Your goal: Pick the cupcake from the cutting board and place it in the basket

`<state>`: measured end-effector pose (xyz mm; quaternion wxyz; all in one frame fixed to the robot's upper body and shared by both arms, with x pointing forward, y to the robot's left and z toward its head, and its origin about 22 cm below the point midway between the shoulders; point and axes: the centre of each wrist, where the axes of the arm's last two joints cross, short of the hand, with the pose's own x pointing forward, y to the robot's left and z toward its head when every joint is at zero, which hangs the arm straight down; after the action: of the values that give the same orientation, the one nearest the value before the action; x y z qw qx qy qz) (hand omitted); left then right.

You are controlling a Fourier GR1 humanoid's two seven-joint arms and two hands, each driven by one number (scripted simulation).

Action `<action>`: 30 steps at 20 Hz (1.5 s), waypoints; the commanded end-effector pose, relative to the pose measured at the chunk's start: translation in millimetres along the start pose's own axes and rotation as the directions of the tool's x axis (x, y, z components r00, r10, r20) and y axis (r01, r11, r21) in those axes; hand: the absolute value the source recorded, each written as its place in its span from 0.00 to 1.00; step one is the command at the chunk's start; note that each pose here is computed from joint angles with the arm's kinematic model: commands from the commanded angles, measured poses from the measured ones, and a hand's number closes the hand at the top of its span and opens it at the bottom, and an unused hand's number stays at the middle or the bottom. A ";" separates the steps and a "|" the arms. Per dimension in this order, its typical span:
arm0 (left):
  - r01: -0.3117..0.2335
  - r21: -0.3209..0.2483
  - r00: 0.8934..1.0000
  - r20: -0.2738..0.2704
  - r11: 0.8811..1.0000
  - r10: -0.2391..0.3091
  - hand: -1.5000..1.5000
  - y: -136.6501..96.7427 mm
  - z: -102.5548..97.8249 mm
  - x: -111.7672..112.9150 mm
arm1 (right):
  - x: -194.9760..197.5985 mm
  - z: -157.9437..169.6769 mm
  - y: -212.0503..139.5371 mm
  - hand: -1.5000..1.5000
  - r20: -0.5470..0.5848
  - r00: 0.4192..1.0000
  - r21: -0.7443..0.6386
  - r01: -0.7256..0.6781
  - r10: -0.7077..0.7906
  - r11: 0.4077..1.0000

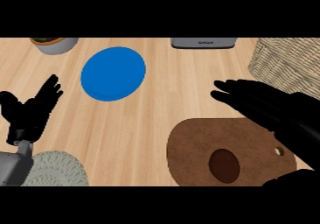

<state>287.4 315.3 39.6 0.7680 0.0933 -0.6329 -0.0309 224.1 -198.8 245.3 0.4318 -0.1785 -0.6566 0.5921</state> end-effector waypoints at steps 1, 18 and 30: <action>0.004 -0.014 1.000 0.000 1.000 -0.004 0.50 13.1 -9.1 11.1 | -10.9 -4.7 -30.3 0.00 -0.058 0.997 0.178 -0.036 0.047 0.983; -0.003 -0.015 1.000 0.013 1.000 0.003 0.50 10.0 -3.6 4.5 | -76.3 77.3 -35.0 0.00 0.022 0.961 0.168 0.268 -0.275 0.949; -0.011 -0.016 1.000 0.007 1.000 0.011 0.50 -0.8 -14.2 5.9 | -85.9 41.6 81.3 0.00 0.071 0.951 0.093 0.293 -0.299 0.952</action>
<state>295.6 313.8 39.4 0.7656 0.0870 -0.6366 -0.0331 219.6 -286.1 172.8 0.5040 -0.0372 -0.6546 0.5623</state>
